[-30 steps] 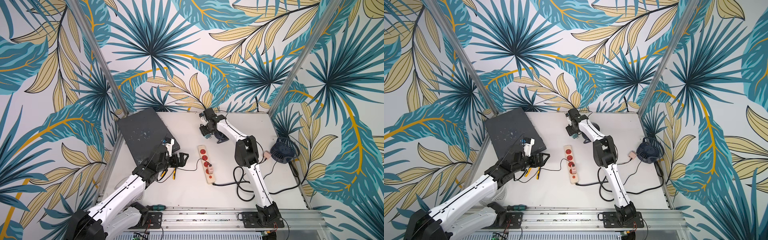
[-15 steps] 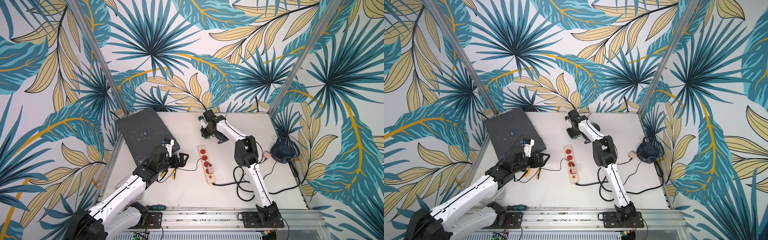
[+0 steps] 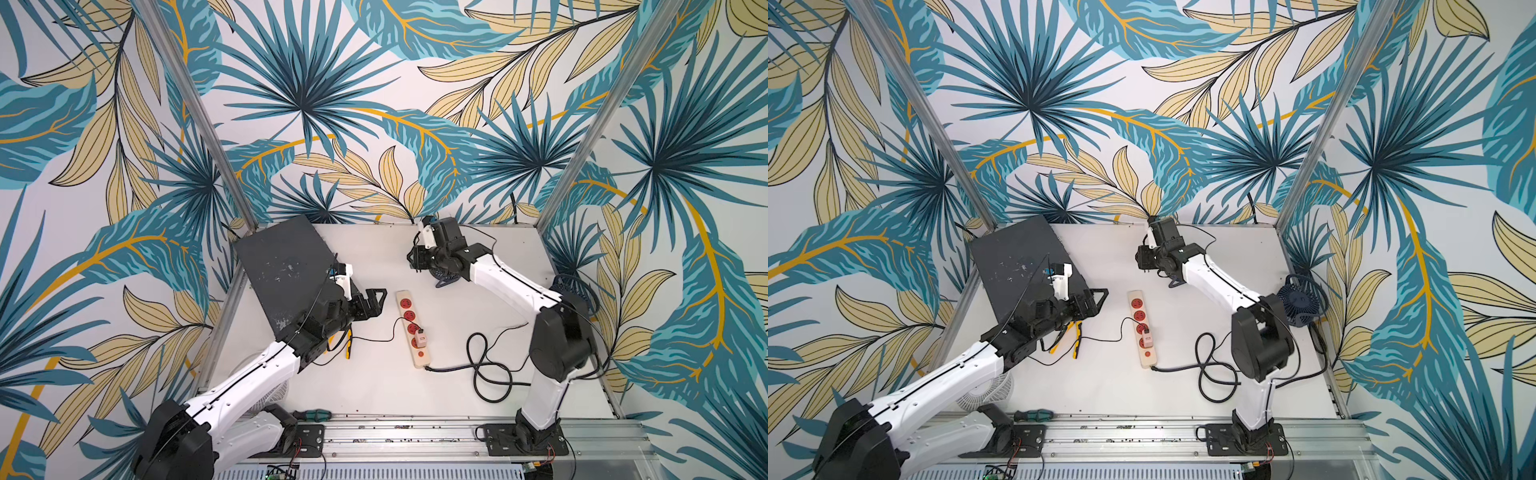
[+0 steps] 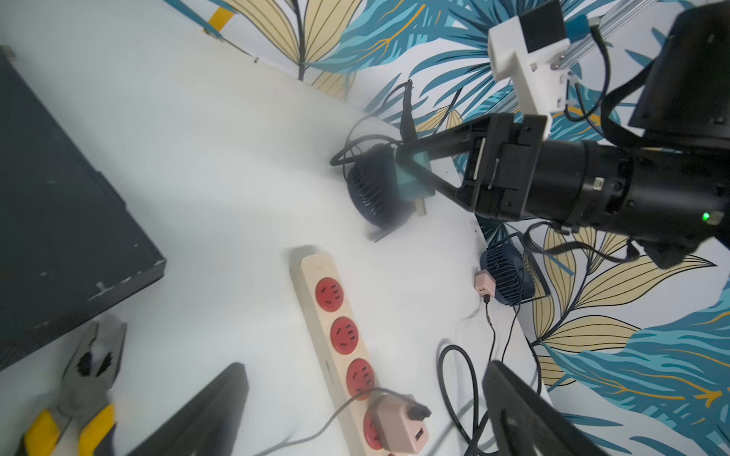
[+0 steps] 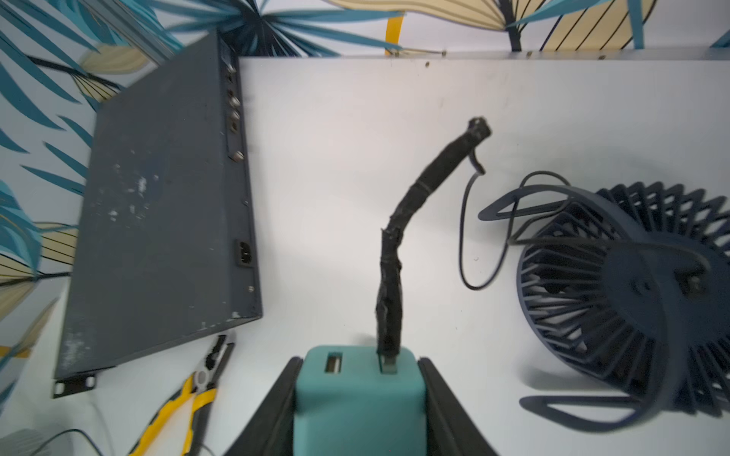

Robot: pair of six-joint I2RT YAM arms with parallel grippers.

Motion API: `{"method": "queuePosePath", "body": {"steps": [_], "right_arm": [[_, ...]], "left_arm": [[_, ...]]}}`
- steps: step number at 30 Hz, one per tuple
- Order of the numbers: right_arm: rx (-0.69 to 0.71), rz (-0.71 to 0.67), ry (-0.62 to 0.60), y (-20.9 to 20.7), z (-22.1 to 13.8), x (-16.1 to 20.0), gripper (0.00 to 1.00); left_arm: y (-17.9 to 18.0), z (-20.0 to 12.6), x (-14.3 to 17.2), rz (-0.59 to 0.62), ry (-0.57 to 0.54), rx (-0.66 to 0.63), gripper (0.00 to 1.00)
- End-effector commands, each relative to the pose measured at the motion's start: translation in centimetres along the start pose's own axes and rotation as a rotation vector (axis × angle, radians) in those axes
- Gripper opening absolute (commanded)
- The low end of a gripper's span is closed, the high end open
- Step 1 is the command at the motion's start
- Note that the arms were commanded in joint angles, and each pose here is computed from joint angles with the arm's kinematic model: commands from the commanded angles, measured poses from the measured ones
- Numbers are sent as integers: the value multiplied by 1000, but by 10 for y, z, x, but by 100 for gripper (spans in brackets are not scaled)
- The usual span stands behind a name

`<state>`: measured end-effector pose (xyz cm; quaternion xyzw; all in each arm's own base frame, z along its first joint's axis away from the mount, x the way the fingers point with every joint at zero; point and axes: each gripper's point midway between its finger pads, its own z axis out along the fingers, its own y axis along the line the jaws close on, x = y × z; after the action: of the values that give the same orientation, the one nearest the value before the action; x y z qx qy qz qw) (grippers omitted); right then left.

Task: Plug the desk fan into the power strip
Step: Pick up the plug from the center of the board.

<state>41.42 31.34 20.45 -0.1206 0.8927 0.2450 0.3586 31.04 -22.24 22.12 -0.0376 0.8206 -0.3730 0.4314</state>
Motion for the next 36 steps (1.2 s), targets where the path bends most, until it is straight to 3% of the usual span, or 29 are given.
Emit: {"method": "queuePosePath", "body": {"steps": [1,9,13,23,33,36], "right_arm": [[-56,205,-101,6,-14,1,34],[-163,479,-182,9,-69,21,35],[-229,562,-203,14,-87,24,35],[-296,638,-192,18,-104,38,35],[-370,683,-191,27,-111,36,35],[-401,707,-190,30,-113,36,35]], "left_arm": [[-27,8,-19,-11,-80,43,94],[-76,36,-1,45,-34,101,88],[-87,52,11,49,4,102,79],[-107,73,10,59,0,117,64],[-119,84,14,67,10,156,65],[-124,87,13,82,5,166,61]]}}
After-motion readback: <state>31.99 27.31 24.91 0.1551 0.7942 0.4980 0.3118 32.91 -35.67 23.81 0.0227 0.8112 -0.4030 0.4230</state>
